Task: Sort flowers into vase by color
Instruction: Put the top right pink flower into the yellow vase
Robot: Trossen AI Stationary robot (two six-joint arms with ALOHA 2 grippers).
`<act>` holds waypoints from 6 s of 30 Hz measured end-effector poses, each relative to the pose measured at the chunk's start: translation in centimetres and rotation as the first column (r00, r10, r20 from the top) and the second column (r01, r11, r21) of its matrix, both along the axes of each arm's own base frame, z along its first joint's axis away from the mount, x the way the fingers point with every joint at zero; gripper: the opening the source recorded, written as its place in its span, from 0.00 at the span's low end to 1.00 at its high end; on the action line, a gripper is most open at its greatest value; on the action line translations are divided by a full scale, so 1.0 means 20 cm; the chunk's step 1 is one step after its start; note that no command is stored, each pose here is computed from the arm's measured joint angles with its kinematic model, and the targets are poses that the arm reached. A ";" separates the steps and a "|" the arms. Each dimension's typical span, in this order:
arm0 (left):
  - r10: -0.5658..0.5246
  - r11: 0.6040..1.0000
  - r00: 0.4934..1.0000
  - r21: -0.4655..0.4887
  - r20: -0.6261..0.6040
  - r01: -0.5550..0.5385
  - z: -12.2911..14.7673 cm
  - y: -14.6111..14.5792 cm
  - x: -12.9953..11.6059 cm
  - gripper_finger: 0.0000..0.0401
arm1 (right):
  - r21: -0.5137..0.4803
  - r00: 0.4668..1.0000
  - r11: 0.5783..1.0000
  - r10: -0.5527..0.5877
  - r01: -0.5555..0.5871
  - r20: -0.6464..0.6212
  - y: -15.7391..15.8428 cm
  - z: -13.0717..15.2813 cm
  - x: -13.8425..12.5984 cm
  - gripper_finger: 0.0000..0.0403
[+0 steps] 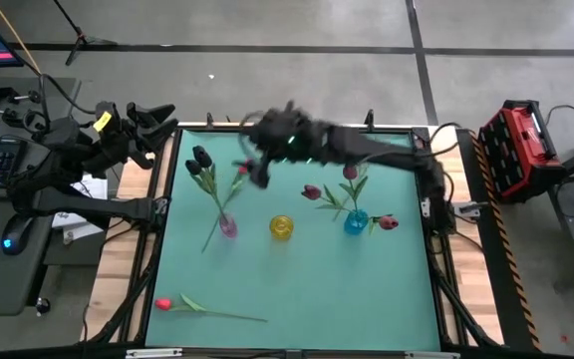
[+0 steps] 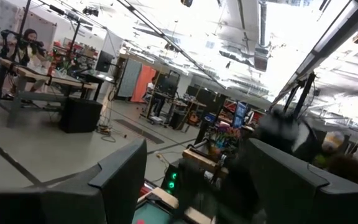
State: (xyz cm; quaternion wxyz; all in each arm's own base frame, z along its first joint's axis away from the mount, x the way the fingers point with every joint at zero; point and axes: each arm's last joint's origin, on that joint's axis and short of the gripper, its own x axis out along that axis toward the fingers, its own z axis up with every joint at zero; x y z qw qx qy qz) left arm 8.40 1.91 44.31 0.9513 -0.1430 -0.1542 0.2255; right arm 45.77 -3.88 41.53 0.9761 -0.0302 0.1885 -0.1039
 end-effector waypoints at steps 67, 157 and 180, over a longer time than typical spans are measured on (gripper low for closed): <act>-0.081 0.989 0.988 -0.132 -0.134 0.063 -0.09 -0.01 0.01 0.65 | 0.246 0.144 -0.099 -0.583 0.964 -0.799 -0.77 -1.33 -1.26 0.30; -0.058 0.984 0.992 -0.171 -0.114 0.038 -0.09 0.00 0.02 0.65 | 0.168 0.909 0.947 -0.312 0.274 0.276 0.30 -0.50 -0.36 0.00; -0.055 0.987 0.991 -0.154 -0.124 0.035 -0.09 0.00 0.02 0.65 | 0.133 0.908 0.955 -0.294 0.265 0.298 0.29 -0.49 -0.36 0.00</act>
